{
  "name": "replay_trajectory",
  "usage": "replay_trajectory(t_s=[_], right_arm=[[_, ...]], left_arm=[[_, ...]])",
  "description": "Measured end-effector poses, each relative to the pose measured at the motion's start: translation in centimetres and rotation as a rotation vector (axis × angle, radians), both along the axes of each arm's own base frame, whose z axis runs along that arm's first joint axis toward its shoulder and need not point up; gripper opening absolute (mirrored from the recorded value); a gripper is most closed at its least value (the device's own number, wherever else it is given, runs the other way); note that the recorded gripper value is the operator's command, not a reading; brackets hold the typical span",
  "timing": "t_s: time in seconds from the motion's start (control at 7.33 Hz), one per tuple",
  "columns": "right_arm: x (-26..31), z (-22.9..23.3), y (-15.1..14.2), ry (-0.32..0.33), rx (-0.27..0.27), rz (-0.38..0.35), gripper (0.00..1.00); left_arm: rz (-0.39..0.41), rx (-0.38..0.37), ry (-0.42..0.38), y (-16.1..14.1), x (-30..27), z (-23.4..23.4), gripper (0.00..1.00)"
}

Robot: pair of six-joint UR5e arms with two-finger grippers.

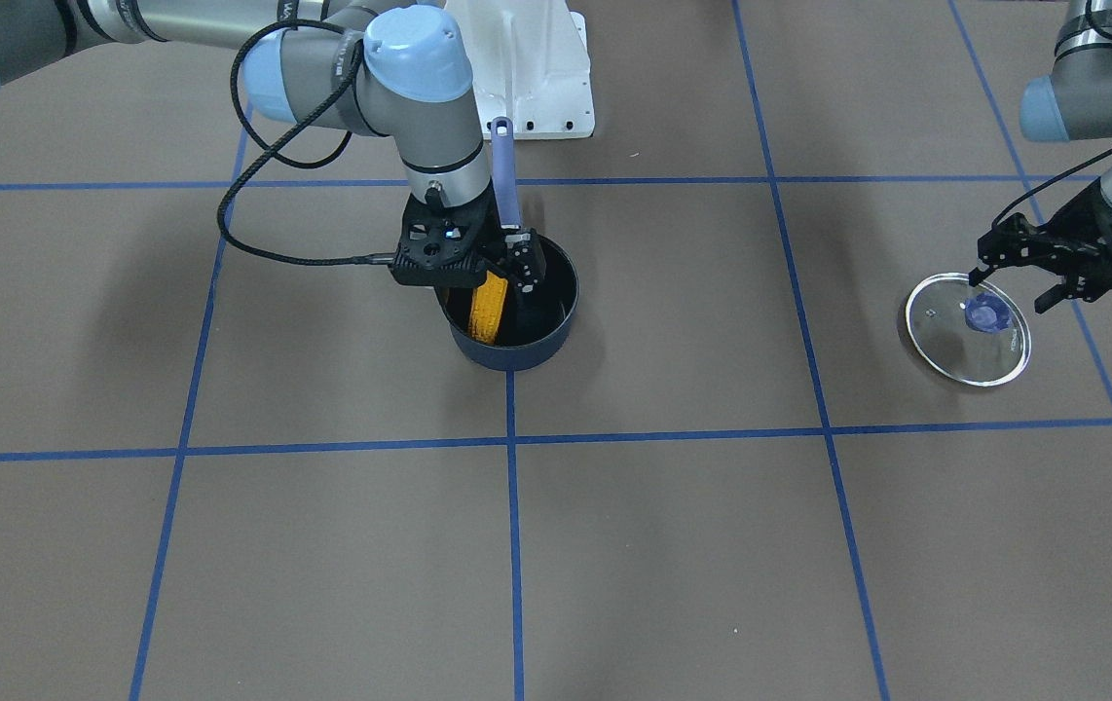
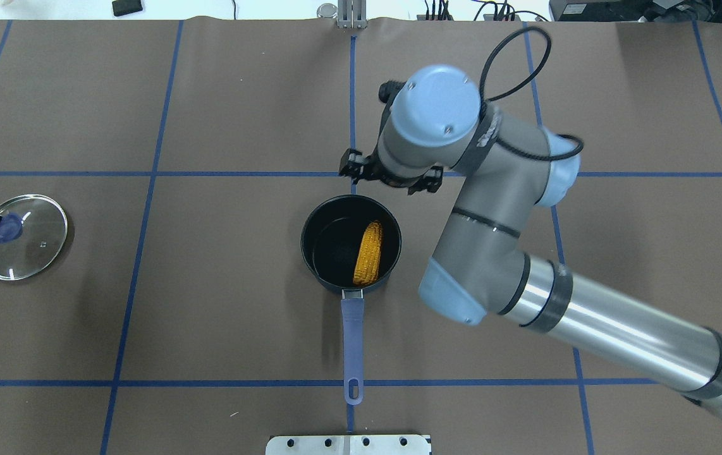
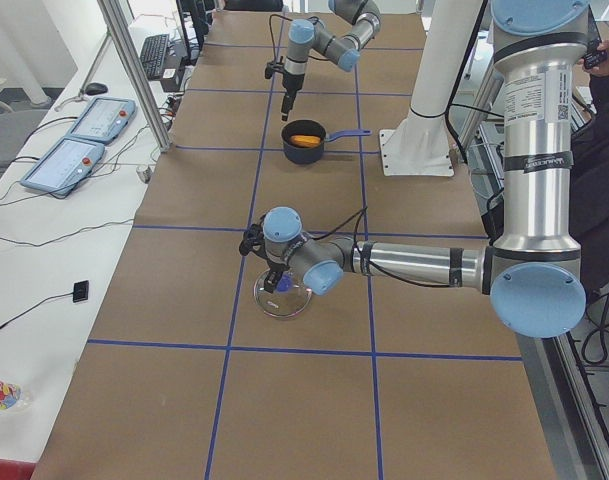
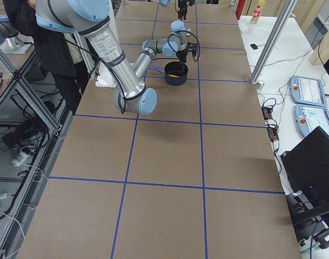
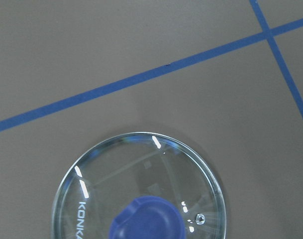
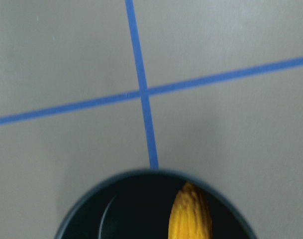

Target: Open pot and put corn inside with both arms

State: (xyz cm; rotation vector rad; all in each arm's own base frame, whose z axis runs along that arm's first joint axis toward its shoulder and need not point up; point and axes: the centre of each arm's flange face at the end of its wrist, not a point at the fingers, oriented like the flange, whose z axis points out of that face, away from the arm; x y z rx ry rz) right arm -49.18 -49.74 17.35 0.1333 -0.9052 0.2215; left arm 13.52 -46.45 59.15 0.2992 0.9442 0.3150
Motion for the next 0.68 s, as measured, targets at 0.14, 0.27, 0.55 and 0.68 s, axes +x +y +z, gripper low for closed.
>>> replay_trajectory(t_s=[0.14,0.27,0.55,0.68], right_arm=[[4.8,1.7,-3.8,0.007,0.018,-0.027,1.00],[10.5,4.3,-7.5,0.019,0.041,-0.054,1.00],[22.7,11.9,-12.3,0.052,0.095,-0.131,1.00],[28.1,15.9,-13.0,0.053,0.114,-0.170,1.00]], left_arm=[[0.004,0.012,-0.002,-0.6,-2.0,0.8,0.98],[0.010,0.023,-0.005,-1.1,-4.4,1.4,0.98],[0.025,0.038,-0.013,-2.2,-9.1,2.0,0.98],[0.030,0.047,-0.022,-2.9,-11.0,2.0,0.98]])
